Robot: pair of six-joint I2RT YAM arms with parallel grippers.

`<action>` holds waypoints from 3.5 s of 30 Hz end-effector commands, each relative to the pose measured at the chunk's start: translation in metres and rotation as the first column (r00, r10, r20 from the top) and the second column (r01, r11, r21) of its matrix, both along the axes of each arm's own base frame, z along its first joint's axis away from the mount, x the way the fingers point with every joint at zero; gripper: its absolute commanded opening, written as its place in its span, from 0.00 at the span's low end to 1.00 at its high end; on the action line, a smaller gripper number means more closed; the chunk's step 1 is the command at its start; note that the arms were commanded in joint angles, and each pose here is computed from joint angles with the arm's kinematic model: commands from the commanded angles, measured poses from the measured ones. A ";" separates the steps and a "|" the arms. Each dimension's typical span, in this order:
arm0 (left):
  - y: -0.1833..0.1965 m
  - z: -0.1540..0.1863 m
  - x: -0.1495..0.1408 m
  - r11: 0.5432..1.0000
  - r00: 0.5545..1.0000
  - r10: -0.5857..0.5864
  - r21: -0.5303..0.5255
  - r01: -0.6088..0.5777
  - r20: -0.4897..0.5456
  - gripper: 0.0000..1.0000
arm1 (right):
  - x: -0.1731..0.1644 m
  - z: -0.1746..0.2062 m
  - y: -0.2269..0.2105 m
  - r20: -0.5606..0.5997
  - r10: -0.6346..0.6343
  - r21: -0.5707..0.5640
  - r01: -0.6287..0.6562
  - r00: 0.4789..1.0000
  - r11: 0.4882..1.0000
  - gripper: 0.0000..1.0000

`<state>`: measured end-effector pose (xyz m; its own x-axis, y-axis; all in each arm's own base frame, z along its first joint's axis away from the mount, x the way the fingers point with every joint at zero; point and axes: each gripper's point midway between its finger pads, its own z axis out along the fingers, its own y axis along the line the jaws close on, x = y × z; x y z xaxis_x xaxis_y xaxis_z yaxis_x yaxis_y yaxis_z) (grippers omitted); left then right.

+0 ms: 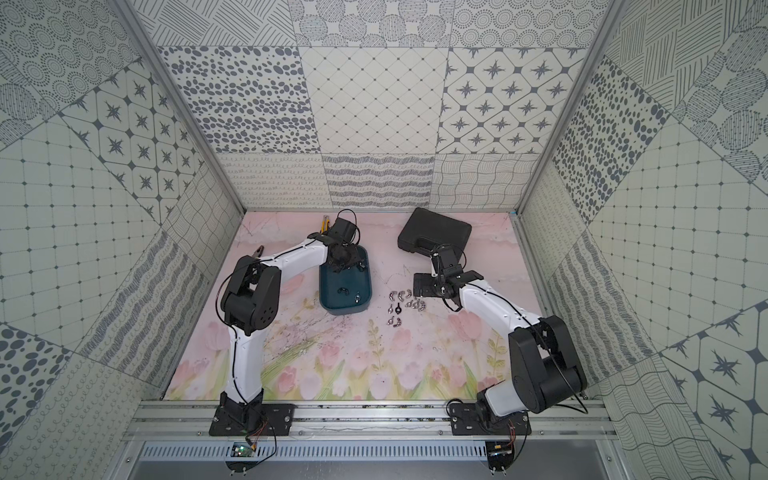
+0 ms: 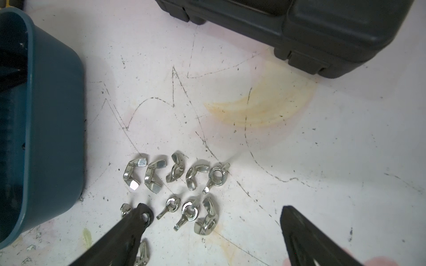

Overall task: Take out the wing nut from the storage box
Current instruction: Pick up the wing nut from the storage box, then place the wing nut at the center of the board, then pick up the wing nut from the storage box.

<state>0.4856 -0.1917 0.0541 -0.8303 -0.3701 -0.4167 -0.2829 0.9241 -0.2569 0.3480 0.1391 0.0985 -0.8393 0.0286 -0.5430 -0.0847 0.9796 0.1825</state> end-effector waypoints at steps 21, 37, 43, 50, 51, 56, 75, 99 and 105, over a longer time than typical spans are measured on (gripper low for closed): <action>-0.143 0.091 -0.128 0.901 0.892 -0.426 -0.017 0.434 0.151 0.01 | 0.004 0.011 -0.026 0.050 -0.093 0.007 0.093 0.994 0.996 0.97; -0.226 0.024 -0.197 0.820 0.822 -0.568 -0.047 0.570 0.044 0.01 | -0.009 0.013 -0.064 0.052 -0.177 -0.007 0.178 0.983 0.984 0.97; -0.228 0.004 -0.197 0.830 0.831 -0.556 -0.047 0.555 0.010 0.01 | -0.011 0.010 -0.065 0.046 -0.175 -0.009 0.175 0.984 0.985 0.97; -0.224 -0.013 -0.194 0.841 0.841 -0.540 -0.016 0.540 -0.015 0.01 | -0.010 0.012 -0.063 0.048 -0.170 0.001 0.170 0.984 0.985 0.97; -0.223 -0.013 -0.193 0.843 0.843 -0.537 -0.008 0.537 -0.015 0.01 | -0.010 0.013 -0.063 0.049 -0.168 0.002 0.168 0.985 0.986 0.97; -0.221 -0.016 -0.192 0.847 0.847 -0.532 -0.006 0.532 -0.025 0.02 | -0.010 0.016 -0.063 0.055 -0.167 0.003 0.167 0.984 0.986 0.97; -0.215 0.012 -0.187 0.855 0.854 -0.519 -0.001 0.519 0.017 0.21 | -0.012 0.026 -0.064 0.071 -0.167 0.010 0.167 0.983 0.986 0.97; -0.034 0.066 -0.047 0.994 0.990 -0.099 -0.027 0.102 0.104 0.26 | 0.000 0.028 -0.025 0.052 -0.071 -0.009 0.072 0.996 0.997 0.97; -0.021 0.036 -0.024 0.998 0.997 -0.057 -0.034 0.059 0.045 0.26 | 0.003 0.026 -0.019 0.042 -0.052 -0.022 0.053 0.998 0.998 0.97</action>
